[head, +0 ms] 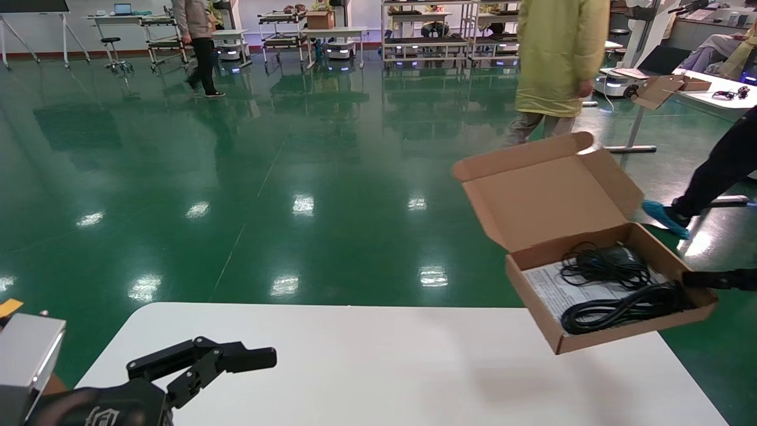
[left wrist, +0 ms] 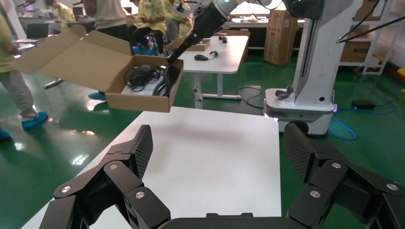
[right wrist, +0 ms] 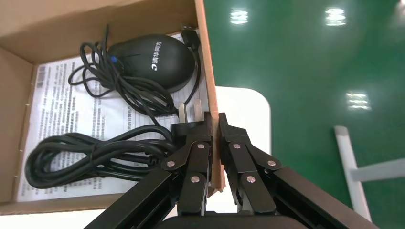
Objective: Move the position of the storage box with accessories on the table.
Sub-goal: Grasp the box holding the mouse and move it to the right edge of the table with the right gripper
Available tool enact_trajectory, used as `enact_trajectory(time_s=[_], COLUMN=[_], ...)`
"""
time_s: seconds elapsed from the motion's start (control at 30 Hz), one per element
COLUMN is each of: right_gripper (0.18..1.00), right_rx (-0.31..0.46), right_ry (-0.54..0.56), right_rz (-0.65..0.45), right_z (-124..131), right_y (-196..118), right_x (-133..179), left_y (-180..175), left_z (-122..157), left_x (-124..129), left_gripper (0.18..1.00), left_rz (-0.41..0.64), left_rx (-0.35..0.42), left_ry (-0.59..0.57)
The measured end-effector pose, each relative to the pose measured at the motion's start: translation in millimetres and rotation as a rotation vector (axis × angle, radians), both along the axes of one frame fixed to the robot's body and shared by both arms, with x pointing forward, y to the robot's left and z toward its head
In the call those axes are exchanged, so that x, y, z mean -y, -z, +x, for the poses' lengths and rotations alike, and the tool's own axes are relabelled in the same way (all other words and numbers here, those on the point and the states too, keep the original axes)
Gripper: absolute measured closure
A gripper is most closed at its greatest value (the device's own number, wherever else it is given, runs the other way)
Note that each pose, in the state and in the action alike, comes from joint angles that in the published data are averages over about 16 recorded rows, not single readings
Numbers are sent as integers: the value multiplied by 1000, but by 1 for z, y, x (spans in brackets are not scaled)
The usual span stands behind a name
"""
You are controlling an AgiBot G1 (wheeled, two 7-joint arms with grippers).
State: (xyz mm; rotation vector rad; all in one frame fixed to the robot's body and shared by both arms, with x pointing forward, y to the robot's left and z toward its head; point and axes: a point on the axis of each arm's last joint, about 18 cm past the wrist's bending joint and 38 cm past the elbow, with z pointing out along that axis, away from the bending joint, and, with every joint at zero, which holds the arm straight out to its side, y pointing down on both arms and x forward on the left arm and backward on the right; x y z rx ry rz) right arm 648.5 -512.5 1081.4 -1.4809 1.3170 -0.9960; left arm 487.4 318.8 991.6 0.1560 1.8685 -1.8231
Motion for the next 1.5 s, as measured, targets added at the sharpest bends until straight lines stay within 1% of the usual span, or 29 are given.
enact_trajectory(time_s=[0.4,0.67,0.83,1.13,1.5], right_gripper=[975,975,975,975,975], right_rx=[21,17,-3,-41,-43], right_ry=[169,251,265,253,247], right_rz=[-3,-7,-6,-2,-6], right_z=[9,16,19,24,39], right_y=[39,72,92,121,143], right_x=[43,59,61,57,42], left_y=[0,0,0,0,0], left_z=[0,0,0,0,0], left_x=[0,0,0,0,0], left_gripper=[184,184,184,184,184], left_rz=[0,0,0,0,0], left_rx=[0,0,0,0,0], left_ry=[0,0,0,0,0])
